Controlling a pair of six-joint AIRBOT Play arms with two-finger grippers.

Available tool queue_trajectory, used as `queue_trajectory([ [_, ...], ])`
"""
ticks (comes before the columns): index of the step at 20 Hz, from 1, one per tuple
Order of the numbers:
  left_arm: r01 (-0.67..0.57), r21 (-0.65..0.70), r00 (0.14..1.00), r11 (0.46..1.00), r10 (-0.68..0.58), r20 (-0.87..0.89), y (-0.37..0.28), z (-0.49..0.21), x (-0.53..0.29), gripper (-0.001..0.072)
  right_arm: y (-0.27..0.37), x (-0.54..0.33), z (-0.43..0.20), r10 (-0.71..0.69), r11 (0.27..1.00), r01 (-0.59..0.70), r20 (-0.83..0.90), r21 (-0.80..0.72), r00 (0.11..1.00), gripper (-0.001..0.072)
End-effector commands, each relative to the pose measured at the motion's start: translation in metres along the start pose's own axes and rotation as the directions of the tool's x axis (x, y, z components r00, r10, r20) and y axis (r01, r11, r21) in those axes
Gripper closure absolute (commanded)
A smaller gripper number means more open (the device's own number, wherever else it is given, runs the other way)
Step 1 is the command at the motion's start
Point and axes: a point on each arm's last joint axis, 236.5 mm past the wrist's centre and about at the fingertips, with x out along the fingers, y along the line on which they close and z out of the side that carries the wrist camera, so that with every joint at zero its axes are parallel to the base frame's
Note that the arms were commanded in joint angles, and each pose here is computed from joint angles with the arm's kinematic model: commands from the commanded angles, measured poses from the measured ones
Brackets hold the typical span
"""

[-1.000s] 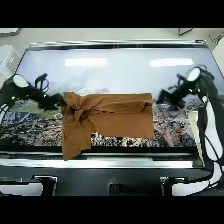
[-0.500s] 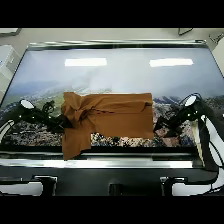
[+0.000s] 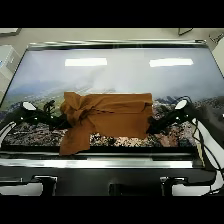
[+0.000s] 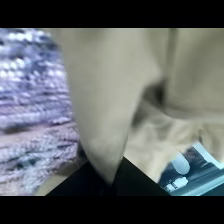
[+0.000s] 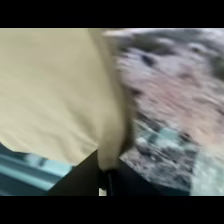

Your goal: Fold the clothes and pants, and hang the long-sleeved shirts on hangers.

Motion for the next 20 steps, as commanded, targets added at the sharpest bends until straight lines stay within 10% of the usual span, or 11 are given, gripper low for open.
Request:
queue_trajectory([
  [1,0.006,0.122,0.993,0.992,-0.02,0.115,-0.034,0.011,-0.049,0.0675,0.037,-0.036,0.013,0.019,0.992,-0.007,0.095,-0.128,0.995,0.0676],
  [4,-0.09,0.34,0.861,0.936,-0.098,0.499,-0.117,0.038,-0.201,0.0675,0.095,-0.195,0.049,0.099,0.942,0.084,0.507,-0.326,0.856,0.0676],
  [7,-0.312,0.477,0.421,0.822,-0.33,0.845,-0.238,-0.029,-0.413,0.0674,0.171,-0.422,-0.016,0.31,0.86,0.295,0.885,-0.416,0.346,0.0676],
  [11,-0.497,0.512,-0.119,0.701,-0.64,0.76,-0.334,-0.222,-0.559,0.0674,0.208,-0.556,-0.211,0.516,0.804,0.439,0.837,-0.401,-0.182,0.0676],
  [17,-0.518,0.519,-0.232,0.68,-0.696,0.68,-0.34,-0.302,-0.572,0.0675,0.195,-0.592,-0.312,0.536,0.809,0.5,0.736,-0.309,-0.413,0.0676],
  [20,-0.517,0.494,-0.197,0.699,-0.659,0.726,-0.334,-0.275,-0.568,0.0674,0.194,-0.587,-0.304,0.529,0.809,0.499,0.756,-0.311,-0.387,0.0676],
])
